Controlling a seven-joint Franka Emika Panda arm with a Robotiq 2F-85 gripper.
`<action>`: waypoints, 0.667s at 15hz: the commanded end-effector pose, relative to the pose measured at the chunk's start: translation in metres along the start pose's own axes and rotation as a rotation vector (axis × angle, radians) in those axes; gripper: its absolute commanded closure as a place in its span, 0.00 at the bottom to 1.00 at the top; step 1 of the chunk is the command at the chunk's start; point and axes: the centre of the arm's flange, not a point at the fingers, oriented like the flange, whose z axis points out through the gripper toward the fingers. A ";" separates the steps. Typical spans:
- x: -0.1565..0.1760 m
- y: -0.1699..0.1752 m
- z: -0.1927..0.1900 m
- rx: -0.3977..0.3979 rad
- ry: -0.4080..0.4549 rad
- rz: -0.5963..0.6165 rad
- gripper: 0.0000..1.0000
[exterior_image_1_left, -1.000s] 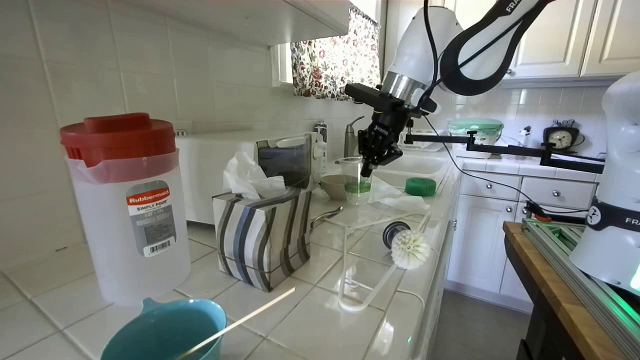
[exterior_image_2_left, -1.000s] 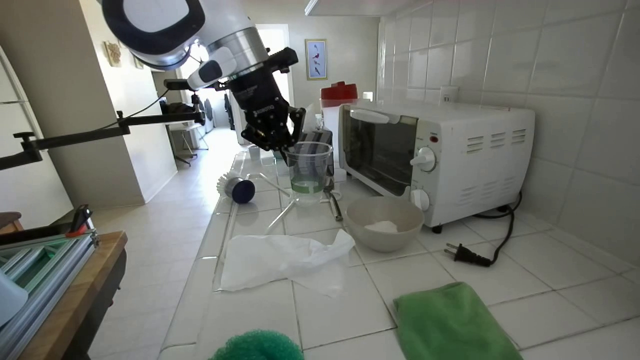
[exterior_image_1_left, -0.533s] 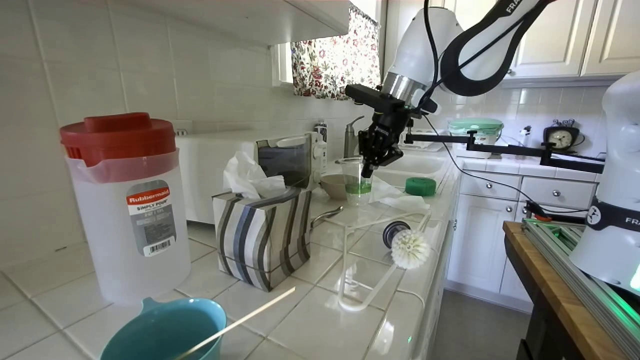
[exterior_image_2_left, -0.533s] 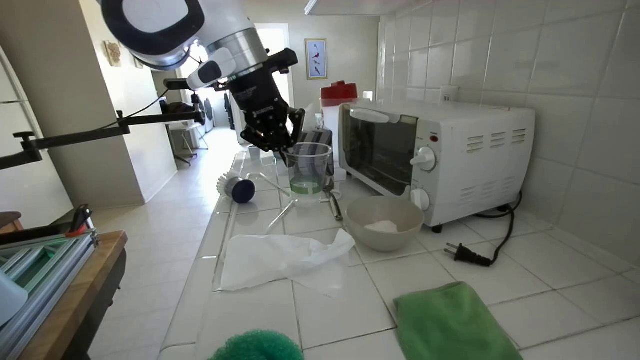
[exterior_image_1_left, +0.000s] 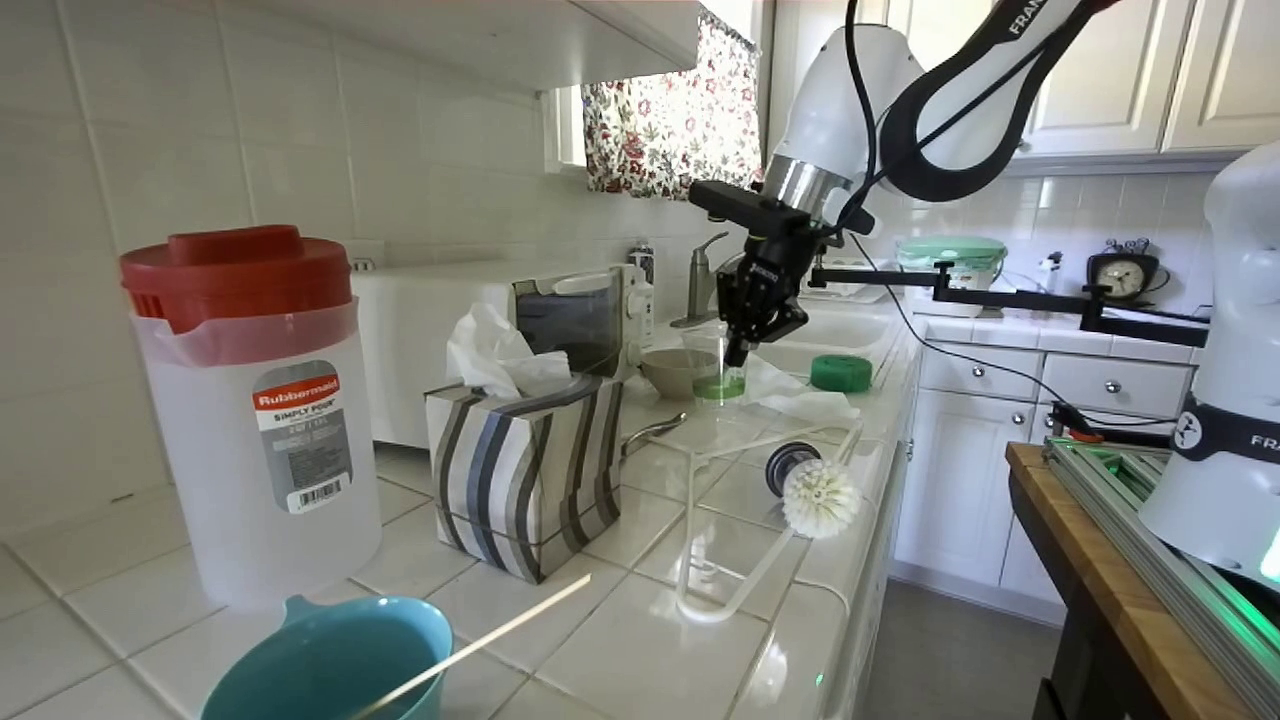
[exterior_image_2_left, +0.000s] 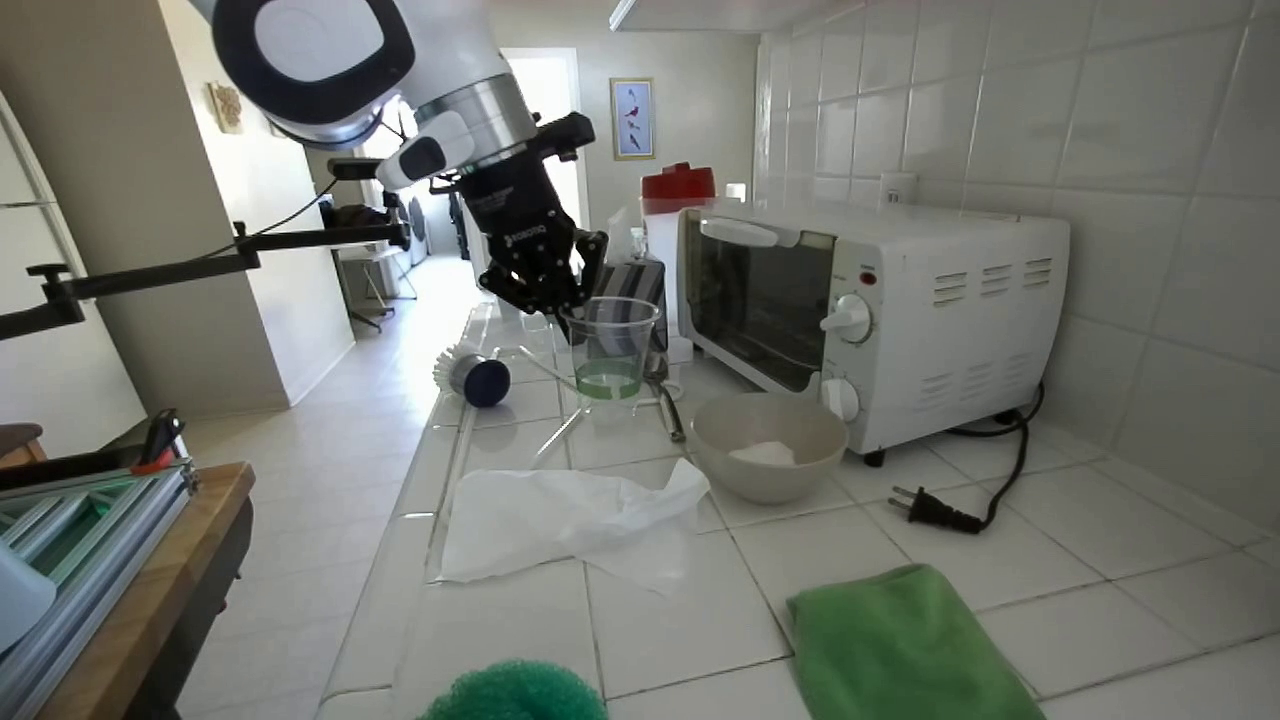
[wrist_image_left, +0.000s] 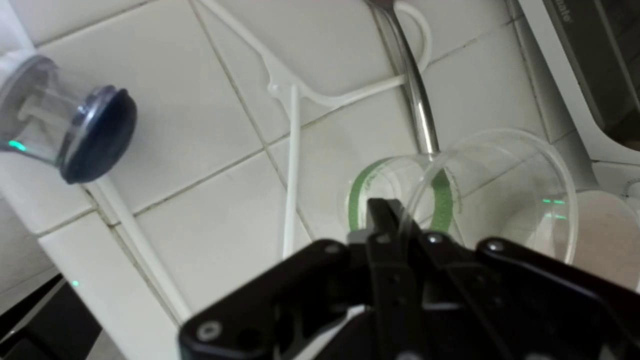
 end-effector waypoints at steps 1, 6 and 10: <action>-0.004 -0.002 0.005 0.009 -0.001 -0.014 0.99; -0.004 -0.001 0.007 0.006 0.000 -0.016 0.99; -0.004 0.000 0.013 -0.008 0.006 -0.016 0.99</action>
